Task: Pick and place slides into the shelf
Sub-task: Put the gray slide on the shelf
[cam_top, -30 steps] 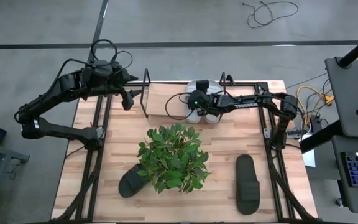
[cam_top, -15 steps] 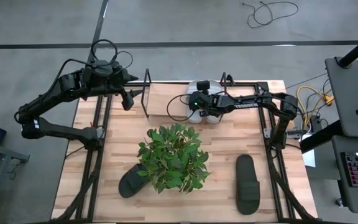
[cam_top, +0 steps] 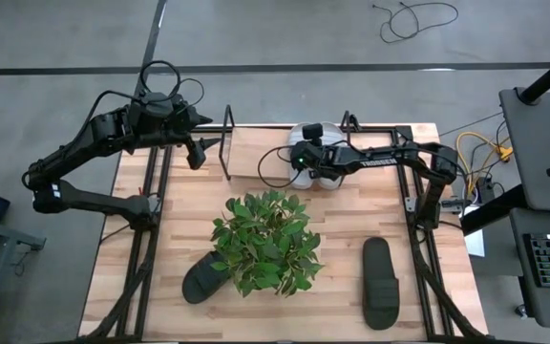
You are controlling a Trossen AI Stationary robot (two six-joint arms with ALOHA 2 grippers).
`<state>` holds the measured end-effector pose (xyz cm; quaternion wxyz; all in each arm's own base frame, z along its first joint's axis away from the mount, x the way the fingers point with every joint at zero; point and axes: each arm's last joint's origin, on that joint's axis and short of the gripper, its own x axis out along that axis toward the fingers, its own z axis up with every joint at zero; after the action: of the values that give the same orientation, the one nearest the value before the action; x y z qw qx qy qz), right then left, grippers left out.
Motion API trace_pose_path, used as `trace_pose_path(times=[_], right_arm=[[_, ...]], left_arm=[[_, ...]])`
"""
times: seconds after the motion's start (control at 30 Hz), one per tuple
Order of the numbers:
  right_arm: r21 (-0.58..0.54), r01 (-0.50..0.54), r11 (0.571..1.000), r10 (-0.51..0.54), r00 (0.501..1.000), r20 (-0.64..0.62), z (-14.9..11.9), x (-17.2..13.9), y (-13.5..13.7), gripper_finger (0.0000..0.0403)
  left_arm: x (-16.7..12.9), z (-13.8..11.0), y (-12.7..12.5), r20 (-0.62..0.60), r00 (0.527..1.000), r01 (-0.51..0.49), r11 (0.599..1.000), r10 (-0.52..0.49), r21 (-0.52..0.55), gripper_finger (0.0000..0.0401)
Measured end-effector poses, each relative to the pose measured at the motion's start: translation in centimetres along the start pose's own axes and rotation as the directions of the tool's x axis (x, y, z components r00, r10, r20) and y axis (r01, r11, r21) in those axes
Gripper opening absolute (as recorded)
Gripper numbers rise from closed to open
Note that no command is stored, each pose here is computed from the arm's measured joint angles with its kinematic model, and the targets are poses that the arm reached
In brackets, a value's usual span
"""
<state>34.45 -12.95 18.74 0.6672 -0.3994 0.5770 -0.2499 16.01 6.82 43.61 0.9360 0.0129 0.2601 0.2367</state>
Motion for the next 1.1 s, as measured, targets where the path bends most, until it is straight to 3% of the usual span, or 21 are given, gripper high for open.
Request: trace_pose_path(times=[0.6,1.1], right_arm=[[0.063,0.048,0.997,-0.05,0.998,0.028,-0.3,-2.0,-1.5,0.0013],[0.069,0.021,0.997,-0.022,1.0,0.019,-0.8,-1.5,-0.2,0.0013]], left_arm=[[0.0,0.0,0.0,-0.002,1.0,0.0,1.0,0.0,-0.001,0.0255],[1.0,-0.9,-0.2,-0.042,0.999,0.004,1.0,-0.004,0.005,0.0255]])
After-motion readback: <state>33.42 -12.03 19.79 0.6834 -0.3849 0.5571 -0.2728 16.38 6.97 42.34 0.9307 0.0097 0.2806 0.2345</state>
